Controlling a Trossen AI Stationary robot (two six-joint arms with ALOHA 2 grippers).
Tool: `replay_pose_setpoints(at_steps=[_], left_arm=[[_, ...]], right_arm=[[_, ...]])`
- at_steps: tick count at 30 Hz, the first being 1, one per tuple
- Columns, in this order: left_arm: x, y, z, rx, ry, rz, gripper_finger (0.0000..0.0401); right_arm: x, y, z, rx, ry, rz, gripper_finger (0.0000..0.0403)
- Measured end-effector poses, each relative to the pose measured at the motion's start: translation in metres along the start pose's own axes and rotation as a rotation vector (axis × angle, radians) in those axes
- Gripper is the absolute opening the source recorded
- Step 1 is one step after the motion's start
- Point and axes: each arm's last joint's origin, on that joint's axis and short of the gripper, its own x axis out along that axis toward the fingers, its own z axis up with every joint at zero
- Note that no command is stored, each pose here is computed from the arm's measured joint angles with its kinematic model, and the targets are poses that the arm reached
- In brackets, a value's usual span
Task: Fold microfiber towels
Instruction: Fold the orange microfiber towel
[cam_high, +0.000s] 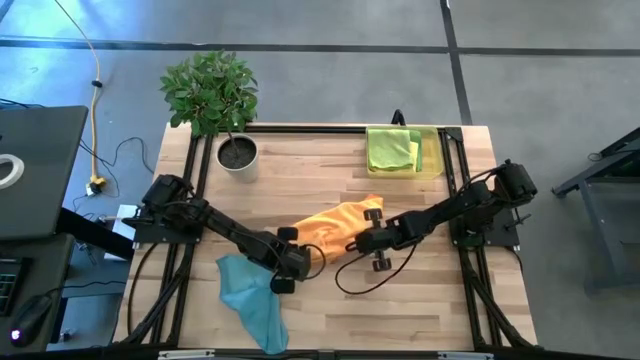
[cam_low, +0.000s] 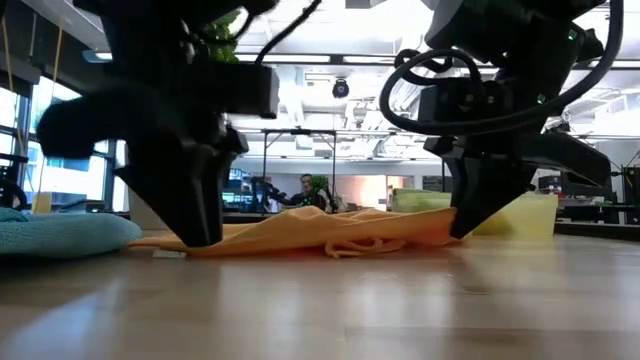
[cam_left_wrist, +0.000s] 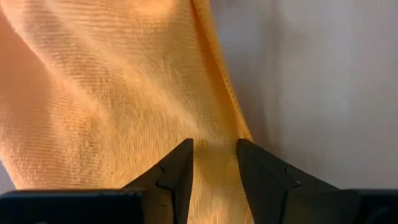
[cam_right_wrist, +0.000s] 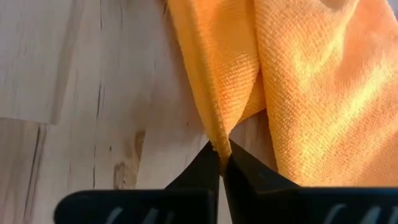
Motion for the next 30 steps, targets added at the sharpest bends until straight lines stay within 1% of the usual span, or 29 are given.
replay_pose_setpoints(at_steps=[3, 5, 7, 10, 14, 18, 23, 26, 28, 30], left_arm=[[-0.007, -0.006, 0.003, 0.020, 0.011, -0.009, 0.0115], [-0.011, -0.010, -0.001, 0.045, 0.055, 0.003, 0.0115], [-0.011, -0.013, -0.004, 0.056, 0.070, 0.006, 0.0115], [-0.010, -0.014, -0.007, 0.028, 0.073, 0.006, 0.0115], [-0.008, -0.015, -0.011, 0.029, 0.081, 0.001, 0.0115], [-0.005, -0.014, -0.016, 0.025, 0.095, -0.025, 0.0115], [0.002, -0.009, -0.021, 0.007, 0.087, -0.010, 0.0114], [0.002, -0.007, -0.021, -0.015, 0.086, -0.006, 0.0095], [0.002, -0.008, -0.020, -0.006, 0.082, -0.004, 0.0069], [0.000, -0.010, -0.018, 0.013, 0.080, -0.003, 0.0034]], right_arm=[[0.000, 0.000, 0.000, 0.031, 0.002, 0.000, 0.0003], [0.000, 0.000, -0.001, 0.046, 0.006, 0.001, 0.0001], [0.000, 0.000, -0.001, 0.047, 0.009, 0.000, 0.0002], [0.000, 0.000, -0.001, 0.047, 0.009, 0.001, 0.0001], [0.000, 0.000, -0.001, 0.050, 0.008, 0.001, 0.0001], [0.000, 0.000, -0.001, 0.088, 0.008, 0.001, 0.0001], [0.000, 0.001, 0.000, 0.123, 0.002, 0.024, 0.0000], [-0.001, 0.001, 0.002, 0.150, -0.002, 0.038, 0.0000], [-0.002, 0.002, 0.004, 0.154, -0.005, 0.039, 0.0000], [-0.006, 0.004, 0.008, 0.144, -0.005, 0.042, 0.0000]])
